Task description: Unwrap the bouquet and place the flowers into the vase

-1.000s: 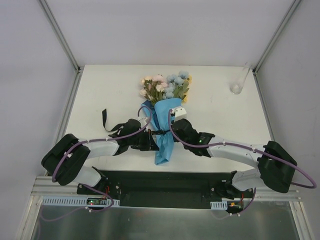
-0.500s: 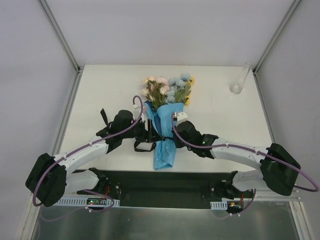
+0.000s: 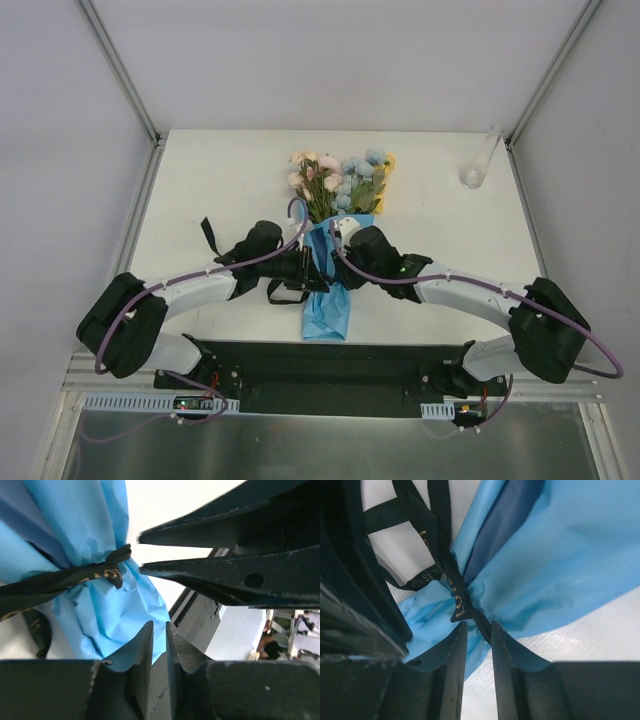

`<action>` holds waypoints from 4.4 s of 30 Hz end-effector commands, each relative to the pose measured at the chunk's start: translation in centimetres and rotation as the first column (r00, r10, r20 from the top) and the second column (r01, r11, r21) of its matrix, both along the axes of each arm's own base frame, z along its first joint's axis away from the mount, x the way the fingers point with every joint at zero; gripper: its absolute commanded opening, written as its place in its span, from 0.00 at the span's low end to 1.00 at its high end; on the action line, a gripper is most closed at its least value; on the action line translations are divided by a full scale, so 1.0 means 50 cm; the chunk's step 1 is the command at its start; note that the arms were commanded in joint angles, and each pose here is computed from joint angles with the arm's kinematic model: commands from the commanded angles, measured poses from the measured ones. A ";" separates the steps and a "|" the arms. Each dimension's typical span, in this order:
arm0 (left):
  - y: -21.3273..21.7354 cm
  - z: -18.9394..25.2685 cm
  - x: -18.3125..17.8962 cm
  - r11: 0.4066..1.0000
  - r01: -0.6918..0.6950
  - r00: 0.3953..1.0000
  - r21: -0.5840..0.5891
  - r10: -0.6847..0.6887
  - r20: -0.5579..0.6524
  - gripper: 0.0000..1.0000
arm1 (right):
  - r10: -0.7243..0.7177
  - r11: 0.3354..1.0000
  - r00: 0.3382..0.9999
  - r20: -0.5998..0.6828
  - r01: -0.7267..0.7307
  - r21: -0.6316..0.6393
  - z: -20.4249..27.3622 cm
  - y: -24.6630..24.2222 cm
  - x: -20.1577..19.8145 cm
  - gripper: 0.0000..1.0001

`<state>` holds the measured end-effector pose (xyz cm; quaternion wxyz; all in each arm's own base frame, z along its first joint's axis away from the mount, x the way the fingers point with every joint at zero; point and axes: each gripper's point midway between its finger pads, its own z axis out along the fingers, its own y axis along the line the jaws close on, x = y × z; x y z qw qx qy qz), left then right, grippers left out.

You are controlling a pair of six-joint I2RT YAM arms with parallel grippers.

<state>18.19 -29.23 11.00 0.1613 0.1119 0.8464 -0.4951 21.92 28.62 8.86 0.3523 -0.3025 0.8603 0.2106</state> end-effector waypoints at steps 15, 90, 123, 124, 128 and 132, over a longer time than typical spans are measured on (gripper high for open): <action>-0.048 -0.109 -0.004 0.998 -0.051 0.993 0.033 0.054 -0.101 0.00 | 0.057 0.980 0.990 0.127 -0.031 -0.195 -0.032 0.039 0.031 0.22; 0.041 -0.204 0.022 0.925 -0.238 0.951 0.295 0.283 -0.121 0.00 | -0.517 0.829 0.702 0.490 0.553 0.081 0.422 -0.318 0.072 0.01; 0.060 -0.115 0.046 0.935 -0.269 0.962 0.231 0.273 0.016 0.00 | -0.718 0.646 0.422 0.554 0.700 0.305 0.609 -0.657 -0.127 0.01; 0.056 -0.096 0.046 0.941 -0.267 0.963 0.206 0.267 0.031 0.00 | -0.694 0.672 0.469 0.547 0.694 0.258 0.564 -0.612 -0.098 0.01; 0.055 -0.032 0.055 0.950 -0.274 0.960 0.151 0.260 0.104 0.00 | -0.541 0.832 0.760 0.360 0.548 0.093 0.371 -0.376 -0.011 0.01; 0.062 0.039 0.058 0.955 -0.276 0.950 0.106 0.254 0.185 0.00 | -0.551 0.834 0.829 0.098 0.547 0.071 0.205 -0.264 0.025 0.01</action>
